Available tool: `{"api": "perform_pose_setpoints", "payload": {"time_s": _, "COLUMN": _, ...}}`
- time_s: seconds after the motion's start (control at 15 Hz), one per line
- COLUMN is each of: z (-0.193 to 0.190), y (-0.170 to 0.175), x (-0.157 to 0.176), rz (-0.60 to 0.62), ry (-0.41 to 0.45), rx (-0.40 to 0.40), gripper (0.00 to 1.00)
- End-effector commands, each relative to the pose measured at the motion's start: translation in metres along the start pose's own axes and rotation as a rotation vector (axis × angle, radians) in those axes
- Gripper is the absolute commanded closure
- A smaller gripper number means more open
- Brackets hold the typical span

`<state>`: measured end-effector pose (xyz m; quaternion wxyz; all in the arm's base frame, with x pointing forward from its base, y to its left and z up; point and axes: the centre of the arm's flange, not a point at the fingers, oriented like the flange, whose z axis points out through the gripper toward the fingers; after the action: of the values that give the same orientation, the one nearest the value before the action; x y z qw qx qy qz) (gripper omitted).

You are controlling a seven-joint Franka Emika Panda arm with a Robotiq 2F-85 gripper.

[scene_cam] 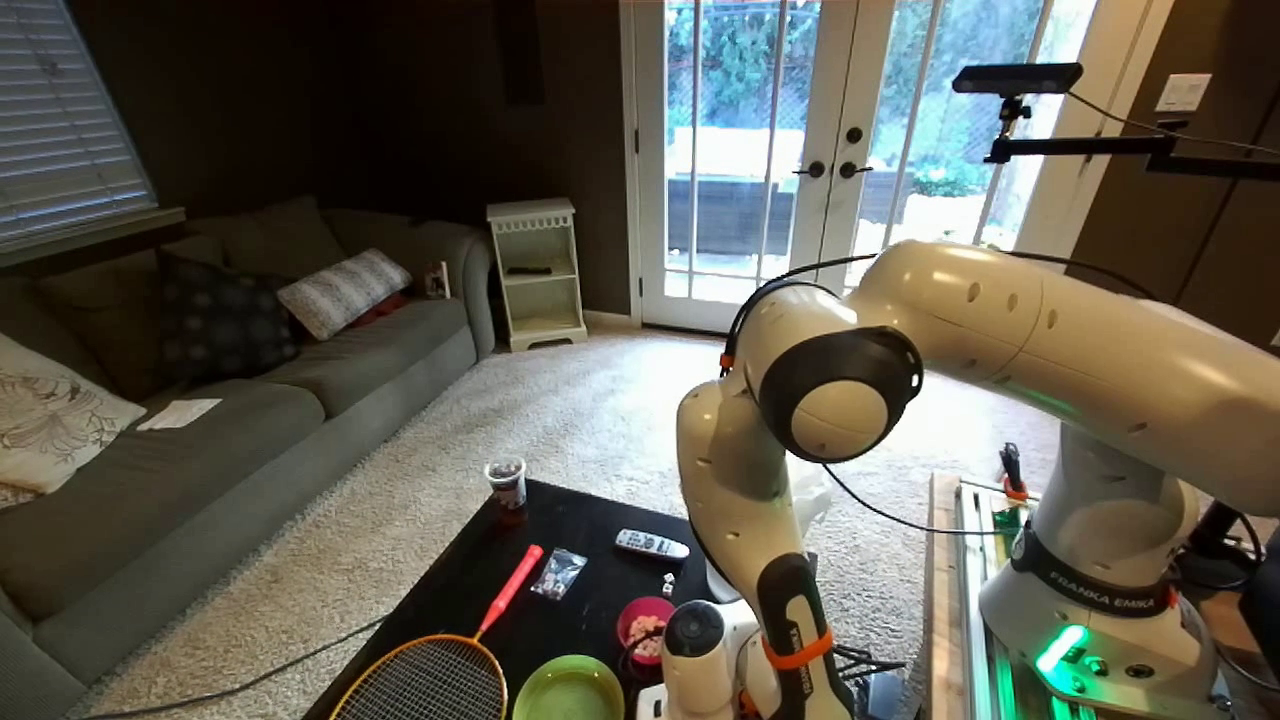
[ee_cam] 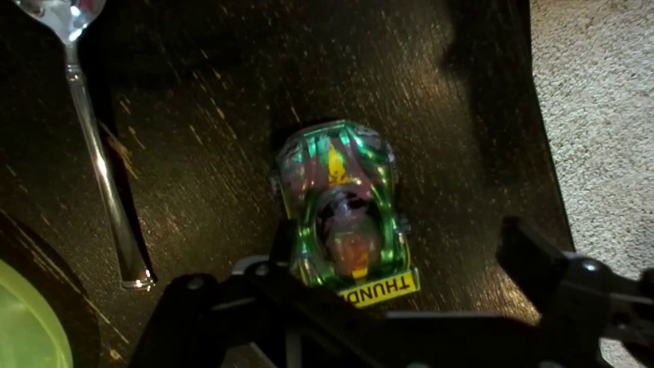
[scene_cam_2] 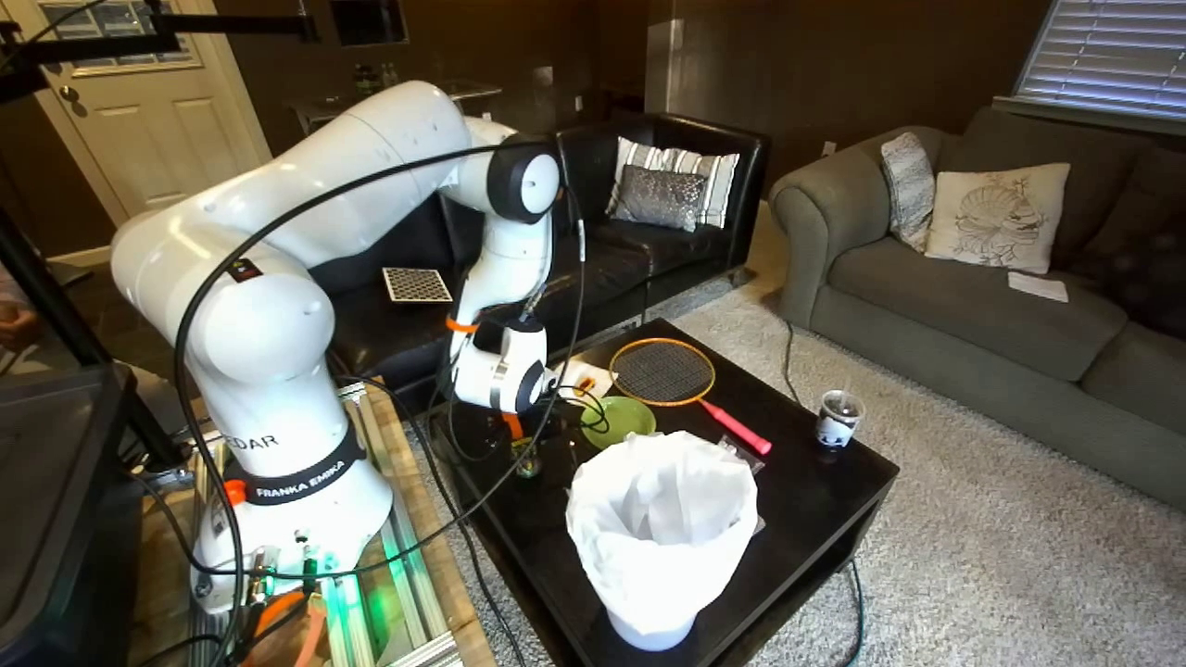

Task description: Rotate the toy car 90 degrees clockwise

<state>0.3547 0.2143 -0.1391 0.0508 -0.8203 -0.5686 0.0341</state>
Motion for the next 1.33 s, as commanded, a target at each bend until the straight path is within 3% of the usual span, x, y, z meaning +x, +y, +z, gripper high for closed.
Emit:
{"api": "perform_pose_setpoints", "payload": {"time_s": 0.0, "z": 0.021, "y": 0.006, "x": 0.001, "rz": 0.001, "ry": -0.016, "rx": -0.041, "gripper": 0.00}}
{"api": "perform_pose_setpoints", "payload": {"time_s": 0.2, "z": 0.023, "y": 0.014, "x": -0.001, "rz": -0.007, "ry": -0.020, "rx": -0.069, "gripper": 0.00}}
{"api": "perform_pose_setpoints", "payload": {"time_s": 0.93, "z": 0.044, "y": 0.020, "x": 0.003, "rz": -0.011, "ry": 0.008, "rx": -0.055, "gripper": 0.00}}
{"api": "perform_pose_setpoints", "payload": {"time_s": 1.07, "z": 0.046, "y": 0.021, "x": 0.002, "rz": -0.010, "ry": 0.012, "rx": -0.054, "gripper": 0.26}}
{"api": "perform_pose_setpoints", "payload": {"time_s": 1.27, "z": 0.046, "y": 0.022, "x": 0.002, "rz": -0.002, "ry": 0.016, "rx": -0.056, "gripper": 0.48}}
